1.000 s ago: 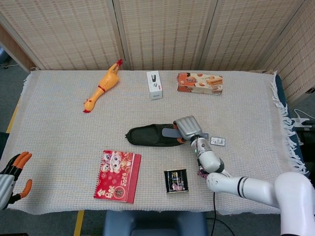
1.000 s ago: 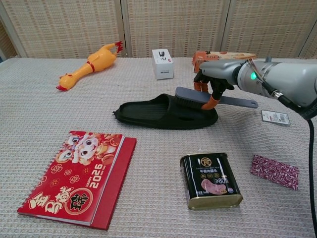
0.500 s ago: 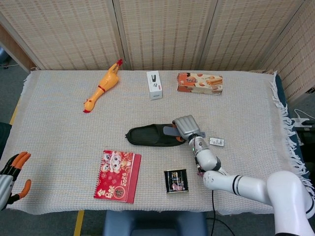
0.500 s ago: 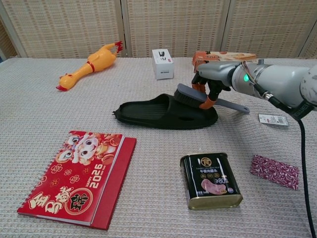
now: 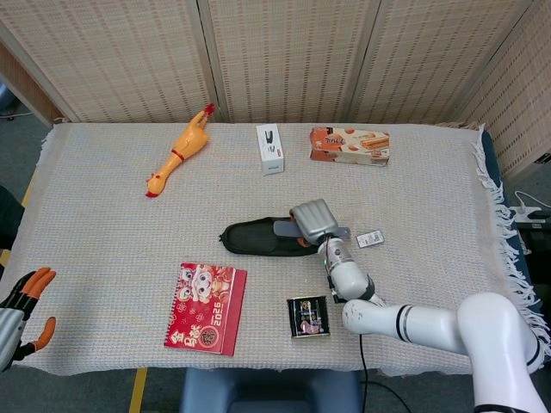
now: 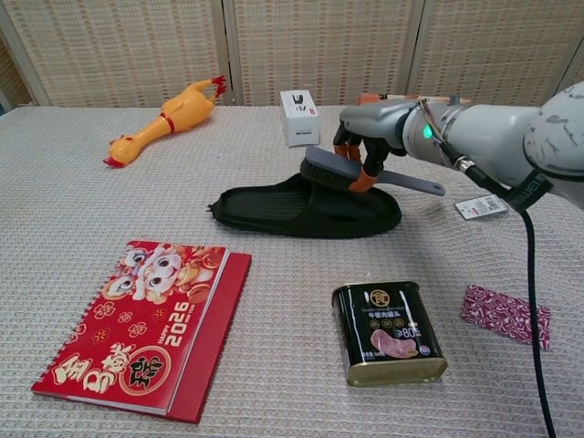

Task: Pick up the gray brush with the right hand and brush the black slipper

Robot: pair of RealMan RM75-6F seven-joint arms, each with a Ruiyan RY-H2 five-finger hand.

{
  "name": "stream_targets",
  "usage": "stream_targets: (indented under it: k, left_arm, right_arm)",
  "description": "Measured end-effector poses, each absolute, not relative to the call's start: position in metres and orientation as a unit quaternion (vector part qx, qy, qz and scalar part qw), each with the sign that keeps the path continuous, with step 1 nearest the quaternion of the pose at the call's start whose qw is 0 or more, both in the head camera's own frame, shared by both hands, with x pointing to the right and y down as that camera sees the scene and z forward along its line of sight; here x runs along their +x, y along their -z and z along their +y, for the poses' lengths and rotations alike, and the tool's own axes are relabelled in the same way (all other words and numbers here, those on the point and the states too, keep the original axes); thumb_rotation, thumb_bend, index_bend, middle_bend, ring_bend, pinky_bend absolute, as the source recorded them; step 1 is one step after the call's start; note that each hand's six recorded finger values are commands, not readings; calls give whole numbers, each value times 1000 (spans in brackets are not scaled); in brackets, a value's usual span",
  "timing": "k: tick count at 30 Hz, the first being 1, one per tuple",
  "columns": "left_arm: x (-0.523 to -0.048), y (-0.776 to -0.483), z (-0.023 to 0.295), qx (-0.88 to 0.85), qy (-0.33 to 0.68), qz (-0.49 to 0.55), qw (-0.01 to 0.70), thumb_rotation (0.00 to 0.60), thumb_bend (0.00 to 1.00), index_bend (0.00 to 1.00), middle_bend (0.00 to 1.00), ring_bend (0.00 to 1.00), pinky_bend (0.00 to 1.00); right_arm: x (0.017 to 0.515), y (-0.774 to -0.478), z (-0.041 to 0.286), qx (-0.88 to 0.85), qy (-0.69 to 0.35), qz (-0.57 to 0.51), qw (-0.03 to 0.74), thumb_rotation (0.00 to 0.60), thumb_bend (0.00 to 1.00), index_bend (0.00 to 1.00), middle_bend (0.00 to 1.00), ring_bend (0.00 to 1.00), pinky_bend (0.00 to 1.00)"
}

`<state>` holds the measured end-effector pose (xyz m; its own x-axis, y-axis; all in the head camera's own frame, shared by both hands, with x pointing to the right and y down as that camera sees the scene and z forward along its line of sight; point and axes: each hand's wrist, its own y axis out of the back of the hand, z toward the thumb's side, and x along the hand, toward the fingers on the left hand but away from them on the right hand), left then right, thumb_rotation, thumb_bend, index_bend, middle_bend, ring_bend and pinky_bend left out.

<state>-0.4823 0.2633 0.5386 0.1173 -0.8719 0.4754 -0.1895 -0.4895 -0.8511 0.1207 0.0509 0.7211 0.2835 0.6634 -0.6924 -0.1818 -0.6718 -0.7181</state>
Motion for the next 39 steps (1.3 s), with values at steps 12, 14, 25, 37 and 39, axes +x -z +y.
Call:
stream_targets:
  k: [12,14,25,37,39]
  left_arm:
    - [-476,-539,268,-687,530,383,317,600,528,0,0,0,352]
    - [-475,-539,268,-689,529,381,316,600,529,0,0,0,352]
    - [-475,-534,269,-693,519,385,319,600,523,0,0,0,350]
    - [-470,-533,271,-694,515,381,330,600,523,0,0,0,349]
    - [-468,-532,272,-694,514,380,332,600,522,0,0,0,349]
  right_arm:
    - [147,-724,55,-689,-619,-150,347,600,413,809,547,592,816]
    - [147,-724,55,-690,-621,-152,338,600,413,809,547,591,816]
    - [117,-713,47,-690,-612,-156,355,600,418,800,547,592,816]
    - [147,-723,53,-659,-648,-126,361,600,426,800,547,592,816]
    - [151,-723,52,-655,-652,-124,360,600,427,799,547,592,816]
